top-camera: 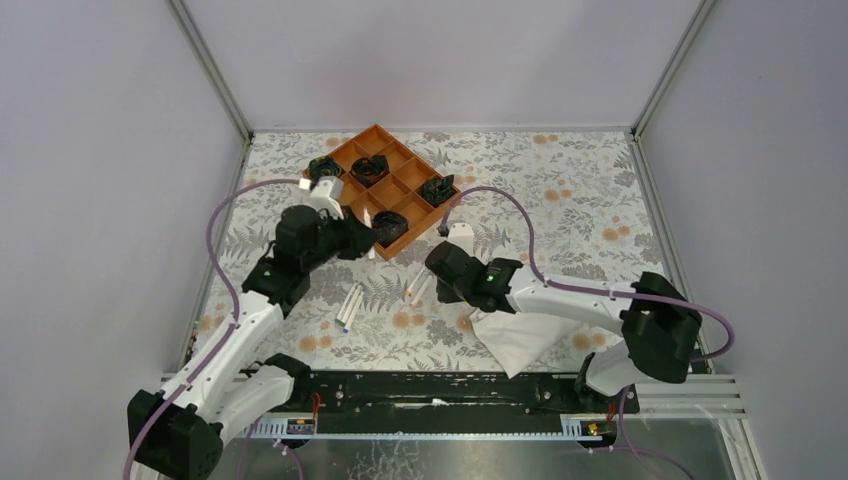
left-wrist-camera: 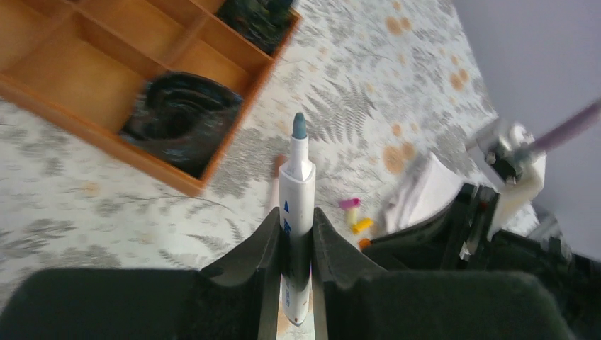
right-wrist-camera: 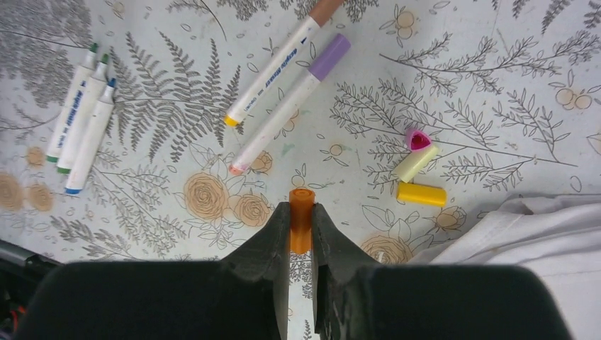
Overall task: Insert the pens into the pen caps
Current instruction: Insert the pen cap onto the pen.
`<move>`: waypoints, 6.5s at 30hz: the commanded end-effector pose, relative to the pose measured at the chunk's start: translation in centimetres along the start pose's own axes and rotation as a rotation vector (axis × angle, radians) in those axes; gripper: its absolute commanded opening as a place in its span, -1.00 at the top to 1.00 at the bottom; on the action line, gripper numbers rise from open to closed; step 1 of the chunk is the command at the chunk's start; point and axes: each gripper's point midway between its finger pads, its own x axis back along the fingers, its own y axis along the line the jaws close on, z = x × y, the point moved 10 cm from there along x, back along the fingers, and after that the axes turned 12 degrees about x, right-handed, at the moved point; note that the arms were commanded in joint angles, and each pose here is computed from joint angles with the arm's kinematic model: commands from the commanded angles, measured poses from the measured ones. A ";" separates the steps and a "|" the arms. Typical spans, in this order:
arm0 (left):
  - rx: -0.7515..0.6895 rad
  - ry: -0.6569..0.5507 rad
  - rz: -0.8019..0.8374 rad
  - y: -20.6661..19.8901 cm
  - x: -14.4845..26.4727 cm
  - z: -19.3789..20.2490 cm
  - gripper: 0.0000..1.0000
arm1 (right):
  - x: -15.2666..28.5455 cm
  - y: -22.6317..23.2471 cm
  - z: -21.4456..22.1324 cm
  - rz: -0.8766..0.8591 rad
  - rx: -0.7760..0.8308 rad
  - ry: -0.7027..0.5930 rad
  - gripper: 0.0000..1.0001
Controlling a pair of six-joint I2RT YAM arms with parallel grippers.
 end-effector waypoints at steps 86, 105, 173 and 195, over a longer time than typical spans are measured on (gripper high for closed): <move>-0.010 0.048 0.681 -4.1 -2.4 14.6 1.00 | 6.9 -1.0 -1.2 -0.520 0.043 -0.525 1.00; -0.049 0.060 0.684 -4.3 -2.8 14.6 1.00 | 6.3 -0.4 0.1 -0.500 0.036 -0.500 1.00; -0.124 0.158 0.951 -5.6 -0.6 15.0 1.00 | 12.7 -2.9 -4.5 -0.581 0.136 -0.714 -0.35; -0.111 0.170 0.977 -5.8 -0.4 14.9 1.00 | 11.9 -1.6 -4.1 -0.707 0.194 -0.630 0.92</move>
